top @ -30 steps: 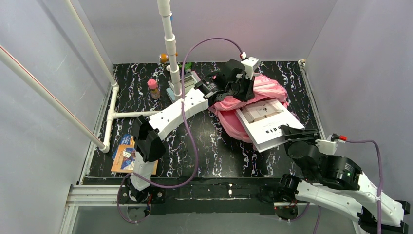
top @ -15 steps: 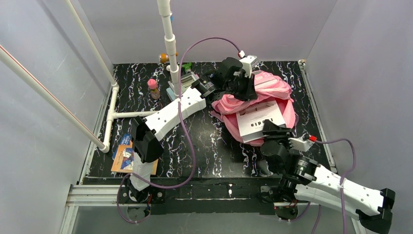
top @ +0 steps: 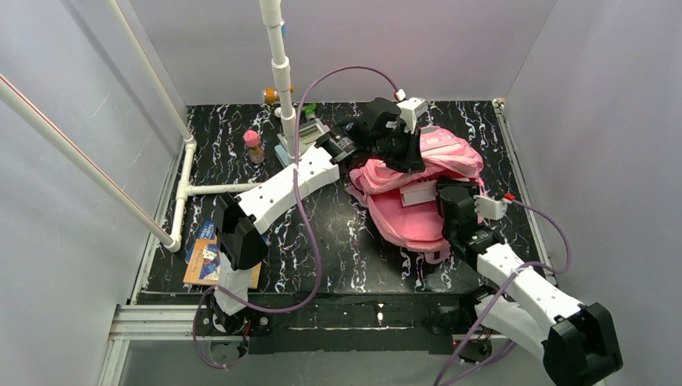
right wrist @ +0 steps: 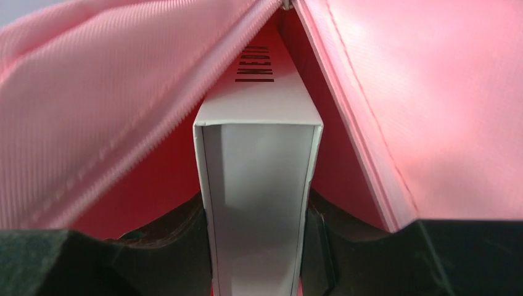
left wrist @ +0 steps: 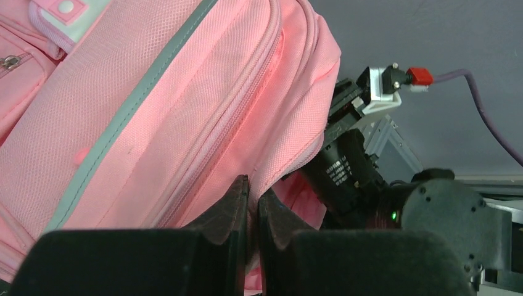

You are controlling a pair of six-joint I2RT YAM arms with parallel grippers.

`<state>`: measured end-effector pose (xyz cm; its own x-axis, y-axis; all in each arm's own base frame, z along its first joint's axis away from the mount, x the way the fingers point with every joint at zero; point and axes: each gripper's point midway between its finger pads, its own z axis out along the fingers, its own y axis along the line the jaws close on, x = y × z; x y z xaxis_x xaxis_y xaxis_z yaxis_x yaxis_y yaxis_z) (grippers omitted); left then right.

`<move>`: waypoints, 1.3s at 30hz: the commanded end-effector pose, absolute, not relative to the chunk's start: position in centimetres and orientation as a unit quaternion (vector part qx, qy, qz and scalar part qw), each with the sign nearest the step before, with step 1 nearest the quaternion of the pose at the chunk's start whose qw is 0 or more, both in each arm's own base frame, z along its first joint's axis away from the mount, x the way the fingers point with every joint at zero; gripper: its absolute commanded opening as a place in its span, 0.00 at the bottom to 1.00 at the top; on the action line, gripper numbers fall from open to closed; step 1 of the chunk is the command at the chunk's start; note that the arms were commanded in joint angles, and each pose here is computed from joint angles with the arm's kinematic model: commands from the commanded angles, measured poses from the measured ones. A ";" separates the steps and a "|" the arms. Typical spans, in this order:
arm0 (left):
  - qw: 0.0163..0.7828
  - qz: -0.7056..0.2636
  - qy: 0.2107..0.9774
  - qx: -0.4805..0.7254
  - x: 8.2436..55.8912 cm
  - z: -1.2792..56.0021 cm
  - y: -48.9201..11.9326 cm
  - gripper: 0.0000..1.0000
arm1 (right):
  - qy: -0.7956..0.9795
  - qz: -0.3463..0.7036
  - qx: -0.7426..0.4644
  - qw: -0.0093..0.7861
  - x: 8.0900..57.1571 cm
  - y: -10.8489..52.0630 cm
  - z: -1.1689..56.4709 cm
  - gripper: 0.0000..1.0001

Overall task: Pack the student bag
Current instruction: Place the book in the student bag.

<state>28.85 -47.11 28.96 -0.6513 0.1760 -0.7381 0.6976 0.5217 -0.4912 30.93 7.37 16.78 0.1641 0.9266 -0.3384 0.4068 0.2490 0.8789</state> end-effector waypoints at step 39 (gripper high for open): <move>0.232 -0.468 0.795 0.310 28.8 22.8 -53.8 0.00 | 0.769 0.118 0.234 0.583 19.6 2.2 32.4 0.98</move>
